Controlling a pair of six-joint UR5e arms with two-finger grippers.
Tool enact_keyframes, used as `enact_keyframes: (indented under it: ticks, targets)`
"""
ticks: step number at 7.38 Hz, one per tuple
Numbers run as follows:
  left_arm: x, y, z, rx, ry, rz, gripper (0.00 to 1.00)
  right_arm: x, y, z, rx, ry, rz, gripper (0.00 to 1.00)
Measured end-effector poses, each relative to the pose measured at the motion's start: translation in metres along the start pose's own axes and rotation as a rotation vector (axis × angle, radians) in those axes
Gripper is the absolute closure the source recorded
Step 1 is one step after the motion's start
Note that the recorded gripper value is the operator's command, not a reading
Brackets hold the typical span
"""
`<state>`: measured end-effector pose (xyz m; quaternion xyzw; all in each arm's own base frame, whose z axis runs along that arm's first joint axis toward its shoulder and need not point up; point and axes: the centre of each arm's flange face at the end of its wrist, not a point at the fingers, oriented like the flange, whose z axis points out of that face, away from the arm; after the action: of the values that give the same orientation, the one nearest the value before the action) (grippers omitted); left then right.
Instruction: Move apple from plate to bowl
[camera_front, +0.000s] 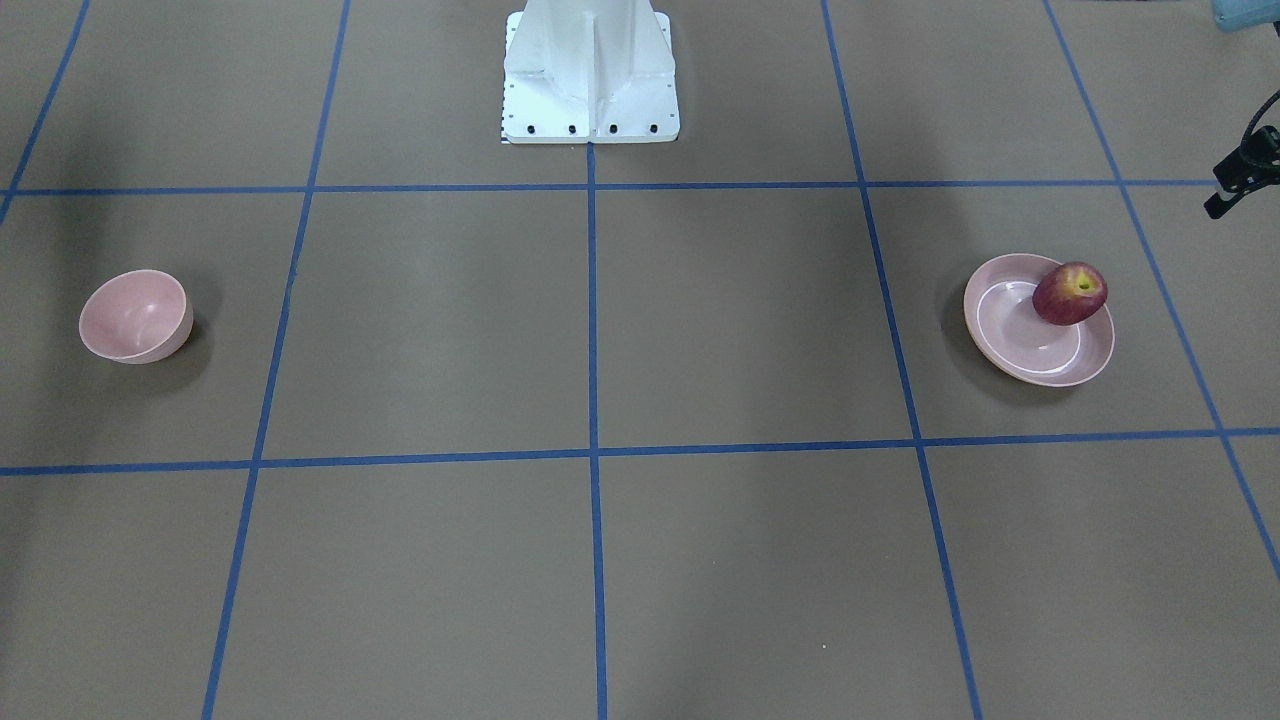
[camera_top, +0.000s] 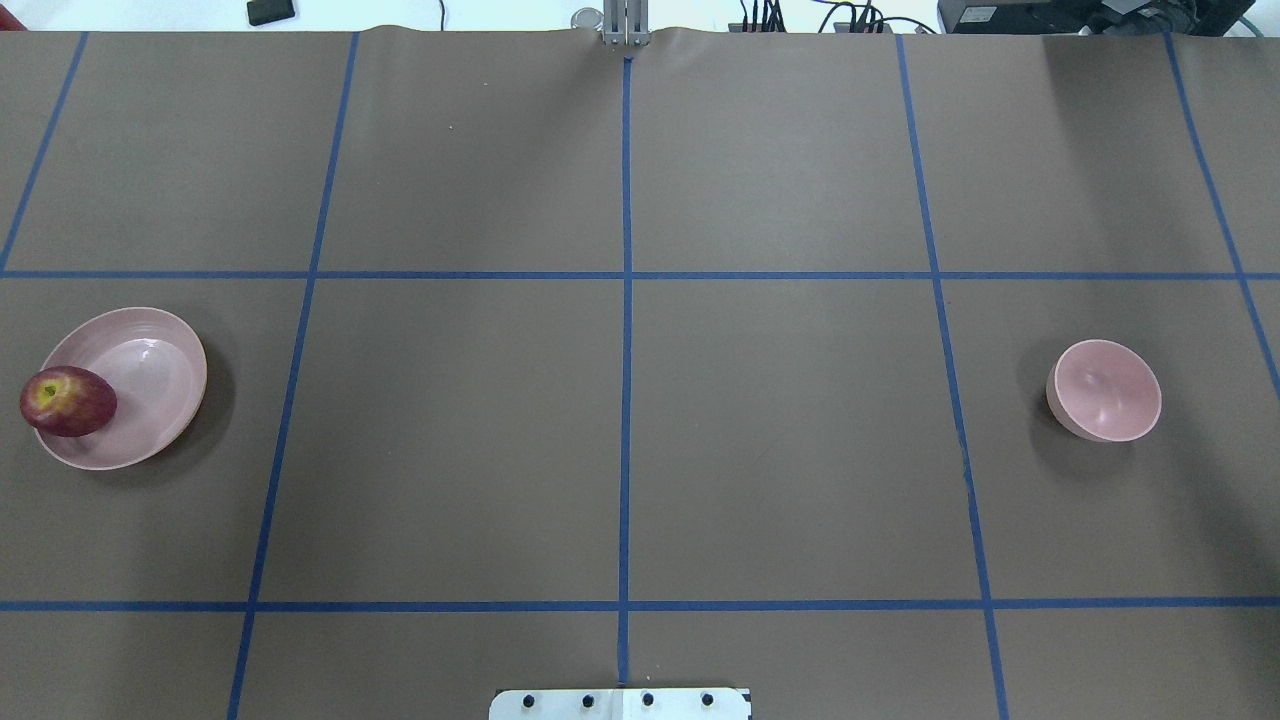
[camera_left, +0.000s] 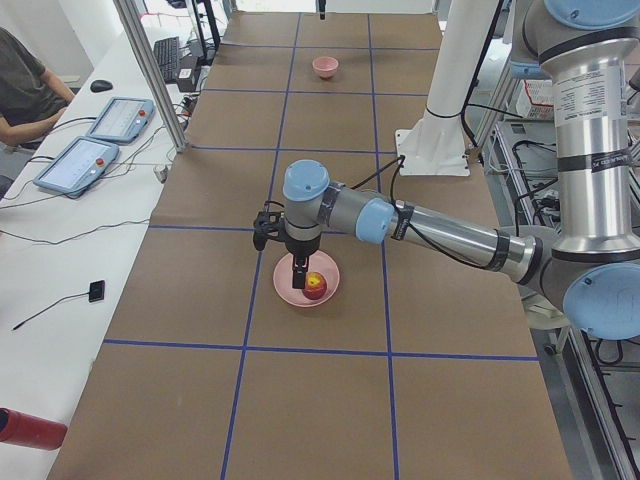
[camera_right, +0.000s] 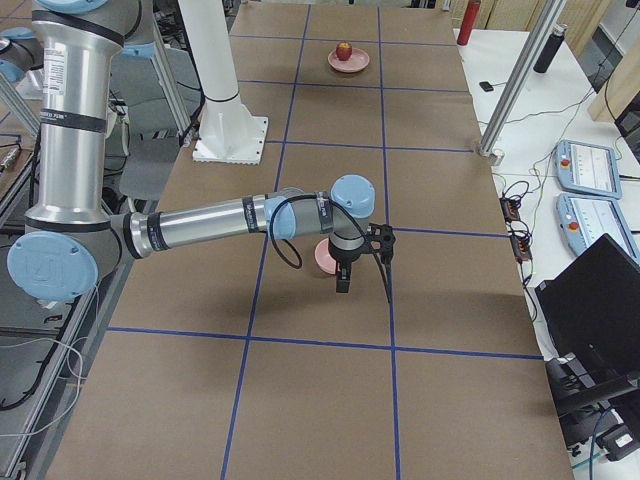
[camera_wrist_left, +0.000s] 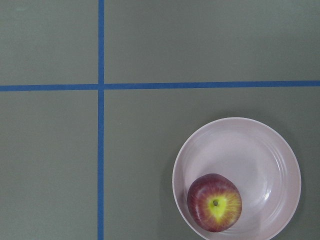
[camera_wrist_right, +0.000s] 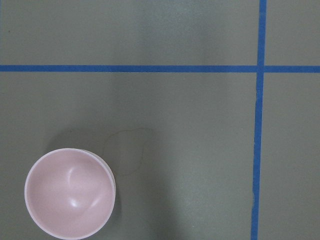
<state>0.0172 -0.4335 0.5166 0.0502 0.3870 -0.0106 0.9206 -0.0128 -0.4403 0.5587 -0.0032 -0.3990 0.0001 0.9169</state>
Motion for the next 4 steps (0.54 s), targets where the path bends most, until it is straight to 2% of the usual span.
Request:
enact_keyframes:
  ticks: [4]
  targets:
    - [0.013, -0.007, -0.009, 0.021, 0.016, 0.029, 0.02, 0.009, 0.009, 0.002, 0.029, -0.011, -0.012, 0.00]
